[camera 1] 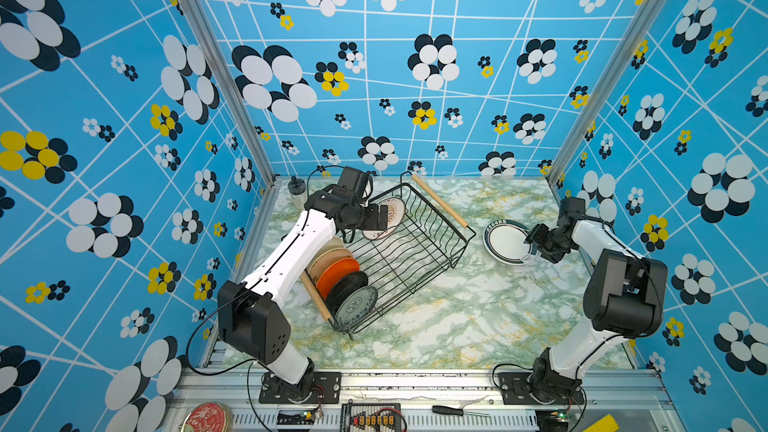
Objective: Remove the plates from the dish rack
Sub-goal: 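Open the right gripper and withdraw while the left gripper reaches into the rack, then lower the left gripper onto the sunburst-printed plate in the rack and grasp it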
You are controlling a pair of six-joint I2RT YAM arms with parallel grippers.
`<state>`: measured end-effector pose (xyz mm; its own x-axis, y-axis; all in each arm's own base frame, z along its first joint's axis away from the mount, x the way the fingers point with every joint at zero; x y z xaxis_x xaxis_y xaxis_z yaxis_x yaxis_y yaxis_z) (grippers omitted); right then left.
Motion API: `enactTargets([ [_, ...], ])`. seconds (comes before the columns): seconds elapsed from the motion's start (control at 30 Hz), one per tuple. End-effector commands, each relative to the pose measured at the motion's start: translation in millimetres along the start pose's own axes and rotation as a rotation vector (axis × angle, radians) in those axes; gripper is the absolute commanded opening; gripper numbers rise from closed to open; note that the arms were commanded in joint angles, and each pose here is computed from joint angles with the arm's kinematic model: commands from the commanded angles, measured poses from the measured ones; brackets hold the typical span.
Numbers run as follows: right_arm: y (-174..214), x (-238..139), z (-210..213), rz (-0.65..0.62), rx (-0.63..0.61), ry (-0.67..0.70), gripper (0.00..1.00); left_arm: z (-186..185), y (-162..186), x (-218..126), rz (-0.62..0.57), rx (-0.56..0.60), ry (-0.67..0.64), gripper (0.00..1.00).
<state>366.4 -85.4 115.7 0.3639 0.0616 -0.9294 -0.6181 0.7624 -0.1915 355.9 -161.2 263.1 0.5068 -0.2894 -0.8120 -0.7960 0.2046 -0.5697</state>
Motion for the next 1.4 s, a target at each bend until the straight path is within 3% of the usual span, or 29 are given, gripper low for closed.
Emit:
enactTargets([
  [0.0,2,0,-2,0.011,-0.018,0.038,0.74,-1,-2,8,0.035,0.056,-0.011,0.99],
  [0.17,1,-3,-1,0.002,-0.022,0.036,0.81,5,-6,23,0.062,0.104,-0.060,0.99],
  [0.23,1,-4,0,0.000,-0.025,0.033,0.94,7,-9,27,0.065,0.123,-0.078,0.99],
  [0.3,1,-7,0,-0.006,-0.026,0.032,0.99,8,-13,32,0.062,0.145,-0.090,0.99],
  [0.93,11,-33,-2,-0.030,-0.020,-0.048,0.99,16,-36,86,0.084,0.264,-0.126,0.99],
  [1.37,12,-44,-3,-0.049,-0.027,-0.069,0.99,18,-36,116,0.091,0.312,-0.113,0.79],
])
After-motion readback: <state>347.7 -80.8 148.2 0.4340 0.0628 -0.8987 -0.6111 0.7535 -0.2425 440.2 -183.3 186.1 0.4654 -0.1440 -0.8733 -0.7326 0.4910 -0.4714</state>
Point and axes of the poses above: each gripper's point midway between its finger pads, its own x axis out along the fingers, its own z axis along the line the jaws close on, y = z × x, the point moved 5 cm from there along -x, back along the fingers, and after that the axes turned 10 degrees about x, right-handed, at the moved point
